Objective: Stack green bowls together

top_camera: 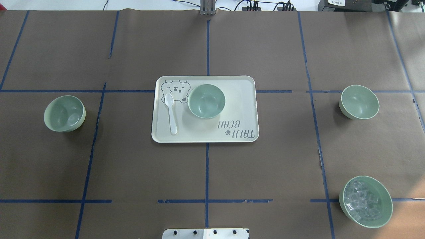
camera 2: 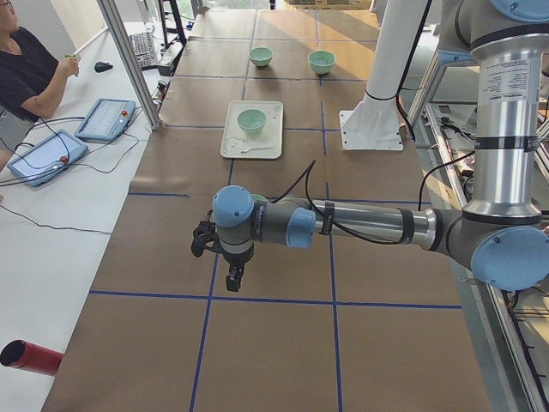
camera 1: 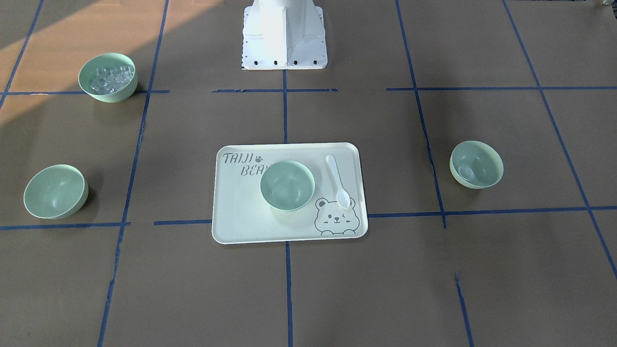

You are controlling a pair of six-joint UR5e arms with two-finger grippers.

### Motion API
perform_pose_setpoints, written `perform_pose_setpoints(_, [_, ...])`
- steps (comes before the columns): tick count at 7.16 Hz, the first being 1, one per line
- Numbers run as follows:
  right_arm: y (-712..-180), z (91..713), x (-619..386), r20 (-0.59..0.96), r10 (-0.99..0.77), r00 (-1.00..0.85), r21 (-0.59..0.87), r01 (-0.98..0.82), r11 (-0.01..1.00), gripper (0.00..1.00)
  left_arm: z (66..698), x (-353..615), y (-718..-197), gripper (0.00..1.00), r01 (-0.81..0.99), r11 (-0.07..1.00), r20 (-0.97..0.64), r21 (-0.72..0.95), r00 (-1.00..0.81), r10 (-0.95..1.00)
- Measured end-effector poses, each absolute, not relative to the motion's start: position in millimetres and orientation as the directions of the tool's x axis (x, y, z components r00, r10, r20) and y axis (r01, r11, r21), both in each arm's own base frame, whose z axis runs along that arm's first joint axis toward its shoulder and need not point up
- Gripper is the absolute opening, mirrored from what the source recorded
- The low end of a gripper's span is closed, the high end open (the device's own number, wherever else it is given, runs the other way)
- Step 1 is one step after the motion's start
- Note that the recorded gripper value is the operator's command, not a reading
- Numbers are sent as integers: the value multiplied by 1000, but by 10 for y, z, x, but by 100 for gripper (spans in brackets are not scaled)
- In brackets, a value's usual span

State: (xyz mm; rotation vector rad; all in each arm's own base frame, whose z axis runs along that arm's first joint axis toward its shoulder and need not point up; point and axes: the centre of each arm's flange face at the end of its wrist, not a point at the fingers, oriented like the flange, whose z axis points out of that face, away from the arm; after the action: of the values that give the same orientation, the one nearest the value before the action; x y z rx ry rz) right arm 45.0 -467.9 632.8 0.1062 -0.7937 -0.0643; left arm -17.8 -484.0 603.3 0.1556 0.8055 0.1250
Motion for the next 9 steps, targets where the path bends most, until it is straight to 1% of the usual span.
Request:
perform_pose_setpoints(2, [-4783,6220,435,708,-115,697,141,20,990,100,5836,415,-4894,100,0,983,-742,186,656,140])
perform_pose_setpoints(4, [-5044,6031,401,711,-118,693,156,8,988,100,5712,953,-4847,100,40,990,-778,136,623,82])
perform_pose_setpoints(7, [-5123,6014,296,728,-103,677,138,3,990,100,5613,1699,-4742,100,116,989,-773,88,635,-6])
perform_pose_setpoints(8, [-5126,6011,275,730,-105,675,137,6,991,100,5576,1917,-4748,98,132,988,-772,76,635,-25])
perform_pose_setpoints(9, [-5130,6012,258,732,-104,673,134,7,991,100,5574,2072,-4786,93,142,987,-768,69,640,-38])
